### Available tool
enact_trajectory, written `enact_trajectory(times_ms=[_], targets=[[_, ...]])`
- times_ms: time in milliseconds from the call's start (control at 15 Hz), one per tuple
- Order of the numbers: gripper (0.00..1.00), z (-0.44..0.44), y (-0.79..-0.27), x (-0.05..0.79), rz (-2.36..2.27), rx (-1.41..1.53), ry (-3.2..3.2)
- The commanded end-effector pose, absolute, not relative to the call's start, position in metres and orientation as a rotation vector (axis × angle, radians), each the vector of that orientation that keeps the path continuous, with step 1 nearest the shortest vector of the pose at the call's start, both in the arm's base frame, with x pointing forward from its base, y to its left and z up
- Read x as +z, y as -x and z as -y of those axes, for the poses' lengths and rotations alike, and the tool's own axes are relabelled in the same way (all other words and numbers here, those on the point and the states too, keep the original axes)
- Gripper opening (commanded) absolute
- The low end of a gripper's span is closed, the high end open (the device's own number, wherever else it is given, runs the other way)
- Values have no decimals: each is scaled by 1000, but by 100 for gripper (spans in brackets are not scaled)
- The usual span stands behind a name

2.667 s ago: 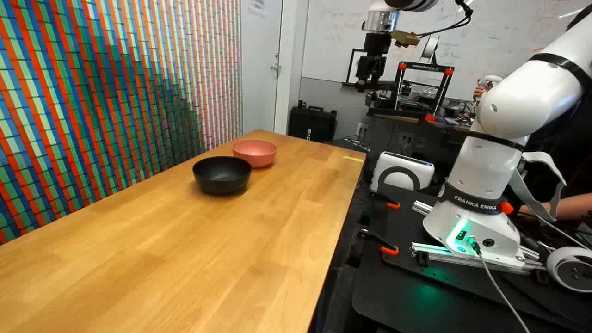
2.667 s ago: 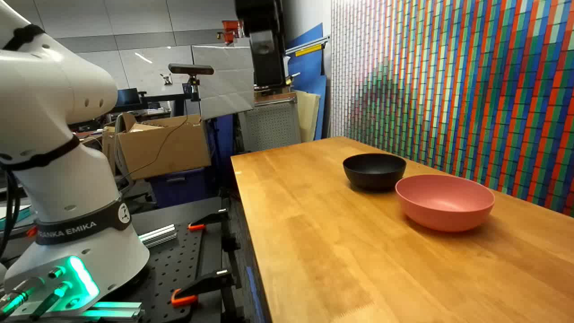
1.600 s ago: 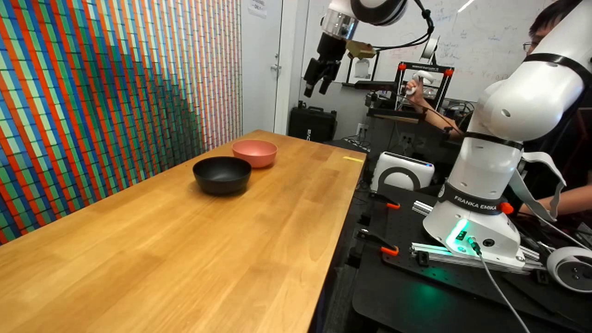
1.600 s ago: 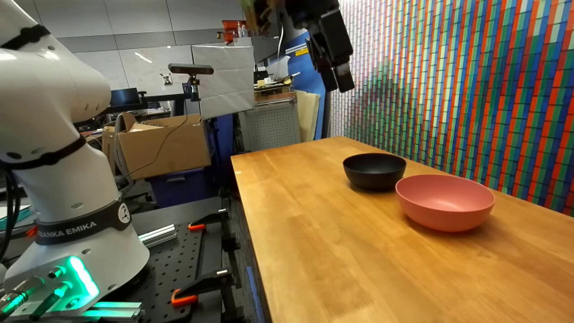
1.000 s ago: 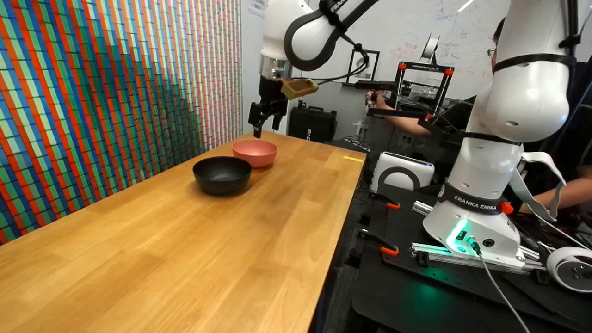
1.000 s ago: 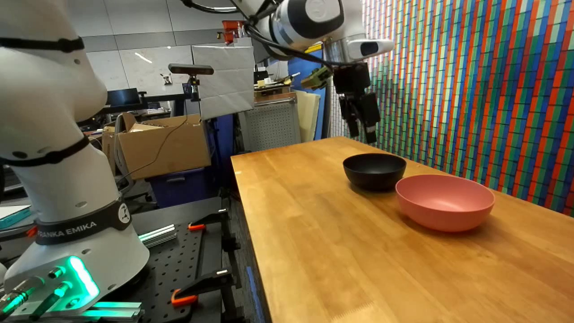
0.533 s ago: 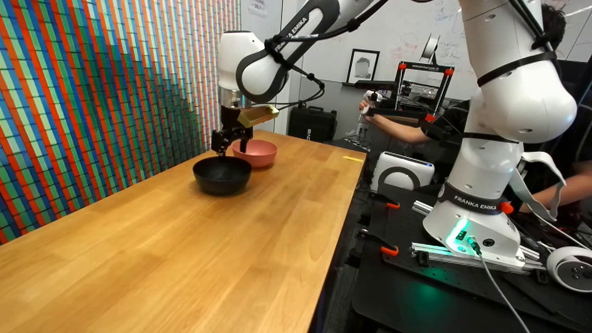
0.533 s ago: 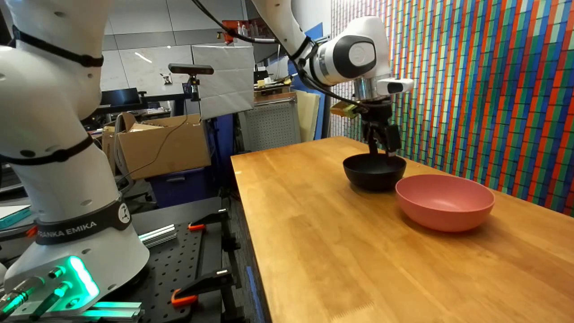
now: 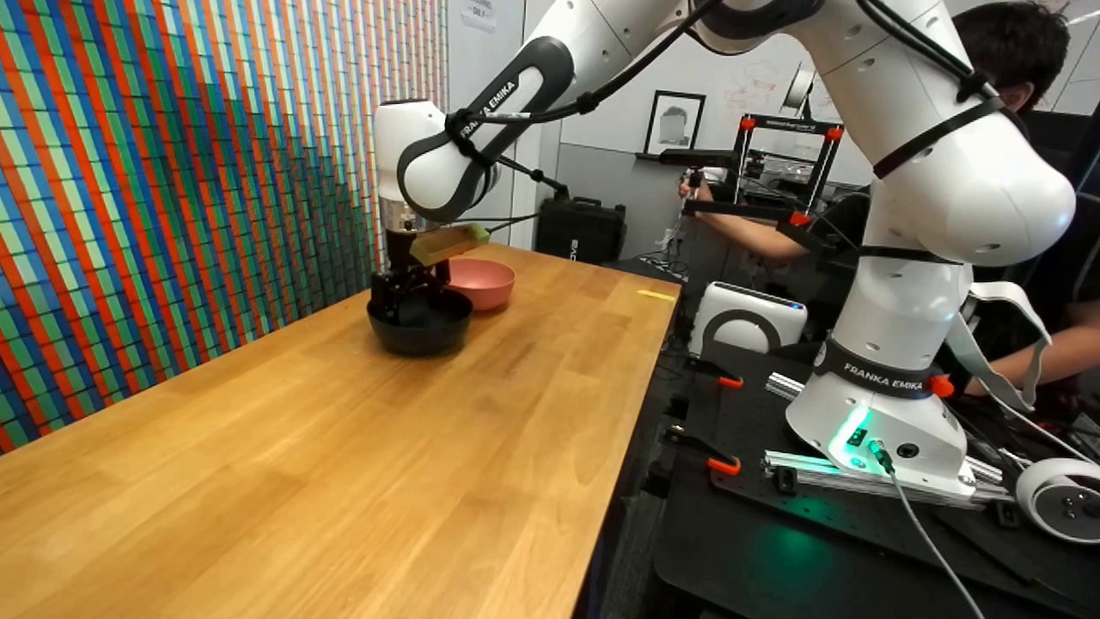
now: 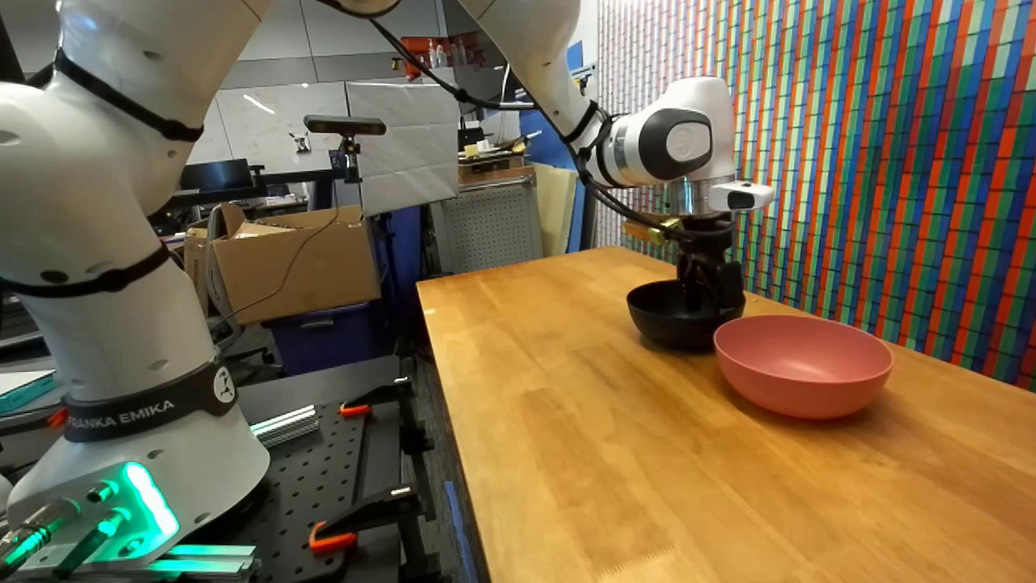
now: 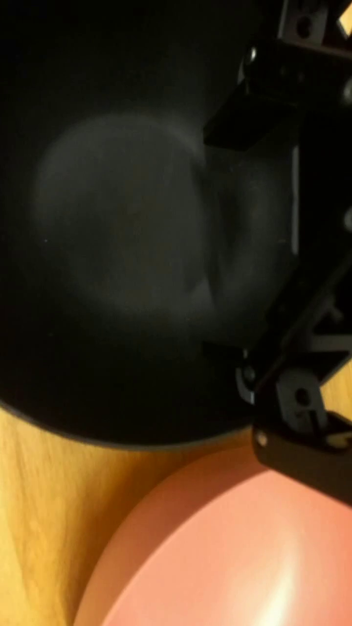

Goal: Put the black bowl in the pink bowl

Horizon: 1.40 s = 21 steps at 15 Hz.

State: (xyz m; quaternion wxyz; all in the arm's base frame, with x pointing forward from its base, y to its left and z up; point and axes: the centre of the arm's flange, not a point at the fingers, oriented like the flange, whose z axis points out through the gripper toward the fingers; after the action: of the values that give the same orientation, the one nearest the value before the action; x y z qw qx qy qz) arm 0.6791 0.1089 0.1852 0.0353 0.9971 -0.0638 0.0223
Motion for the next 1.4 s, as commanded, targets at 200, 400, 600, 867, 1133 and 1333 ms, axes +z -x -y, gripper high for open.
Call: enact_trajectory(times_ms=[200, 400, 600, 867, 1133, 1333], targets=[[100, -104, -710, 223, 203, 56, -3065], [100, -102, -712, 260, 193, 97, -3068], [100, -90, -712, 273, 204, 103, -3057], [100, -78, -713, 262, 222, 101, -3047], [100, -78, -710, 230, 218, 38, -3050], [100, -83, -708, 208, 204, -5, -3047]])
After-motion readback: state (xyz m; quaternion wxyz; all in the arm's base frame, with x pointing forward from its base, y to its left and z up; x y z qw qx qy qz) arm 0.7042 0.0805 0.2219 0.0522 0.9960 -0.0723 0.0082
